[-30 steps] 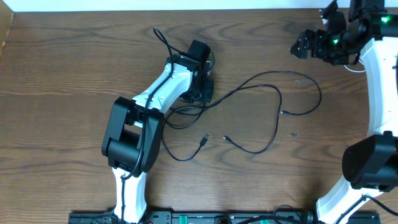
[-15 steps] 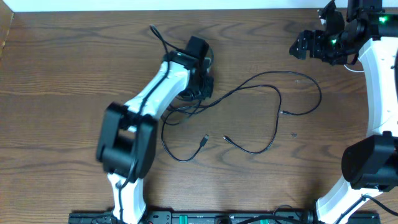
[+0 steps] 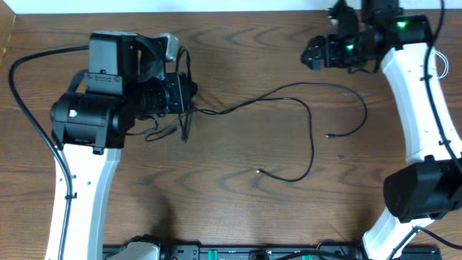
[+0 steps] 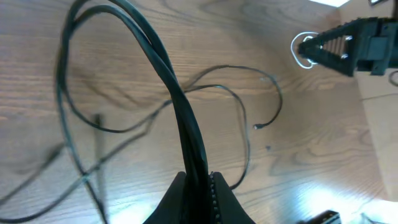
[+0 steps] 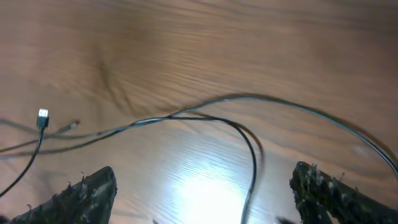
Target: Untangle cables
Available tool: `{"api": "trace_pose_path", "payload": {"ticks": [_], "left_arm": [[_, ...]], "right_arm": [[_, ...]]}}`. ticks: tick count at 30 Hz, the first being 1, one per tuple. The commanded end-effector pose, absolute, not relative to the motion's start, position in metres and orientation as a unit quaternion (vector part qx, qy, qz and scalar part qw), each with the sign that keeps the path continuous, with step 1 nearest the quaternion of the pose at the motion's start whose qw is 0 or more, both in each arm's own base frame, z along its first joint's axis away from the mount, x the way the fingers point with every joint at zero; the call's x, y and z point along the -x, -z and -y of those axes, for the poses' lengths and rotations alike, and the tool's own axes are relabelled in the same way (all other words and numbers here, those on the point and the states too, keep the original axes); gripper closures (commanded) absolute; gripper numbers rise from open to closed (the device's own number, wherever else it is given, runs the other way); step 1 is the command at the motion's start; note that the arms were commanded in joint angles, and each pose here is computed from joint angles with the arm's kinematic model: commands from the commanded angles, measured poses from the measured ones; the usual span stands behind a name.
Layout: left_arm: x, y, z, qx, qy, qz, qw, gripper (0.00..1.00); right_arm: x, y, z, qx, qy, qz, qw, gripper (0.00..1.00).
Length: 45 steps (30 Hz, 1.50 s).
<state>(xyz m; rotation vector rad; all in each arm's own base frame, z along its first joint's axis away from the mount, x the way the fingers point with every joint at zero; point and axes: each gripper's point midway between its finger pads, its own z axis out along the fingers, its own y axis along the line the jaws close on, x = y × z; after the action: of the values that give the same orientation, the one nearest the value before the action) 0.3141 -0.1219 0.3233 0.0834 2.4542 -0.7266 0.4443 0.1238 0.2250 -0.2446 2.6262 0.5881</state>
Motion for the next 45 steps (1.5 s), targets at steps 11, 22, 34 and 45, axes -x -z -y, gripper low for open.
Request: {"api": "trace_pose_path", "payload": {"ticks": [11,22,34,45], "left_arm": [[-0.300,-0.343,0.144,-0.053,0.362,-0.890,0.273,0.93],[-0.292,-0.362,0.145,-0.002,0.391,-0.879,0.274,0.92],[-0.312,-0.387,0.148,0.067,0.434,-0.849,0.294,0.93],[-0.309,-0.388,0.151,0.101,0.458,-0.843,0.265,0.93]], "right_arm": [[-0.427,-0.188,-0.248,0.184,-0.262,-0.930,0.181,0.16],[-0.418,-0.172,-0.303,0.239,-0.306,-0.905,0.172,0.22],[-0.361,-0.184,-0.322,0.507,-0.373,-0.755,0.183,0.32],[-0.335,-0.158,-0.344,0.563,-0.402,-0.705,0.152,0.28]]}}
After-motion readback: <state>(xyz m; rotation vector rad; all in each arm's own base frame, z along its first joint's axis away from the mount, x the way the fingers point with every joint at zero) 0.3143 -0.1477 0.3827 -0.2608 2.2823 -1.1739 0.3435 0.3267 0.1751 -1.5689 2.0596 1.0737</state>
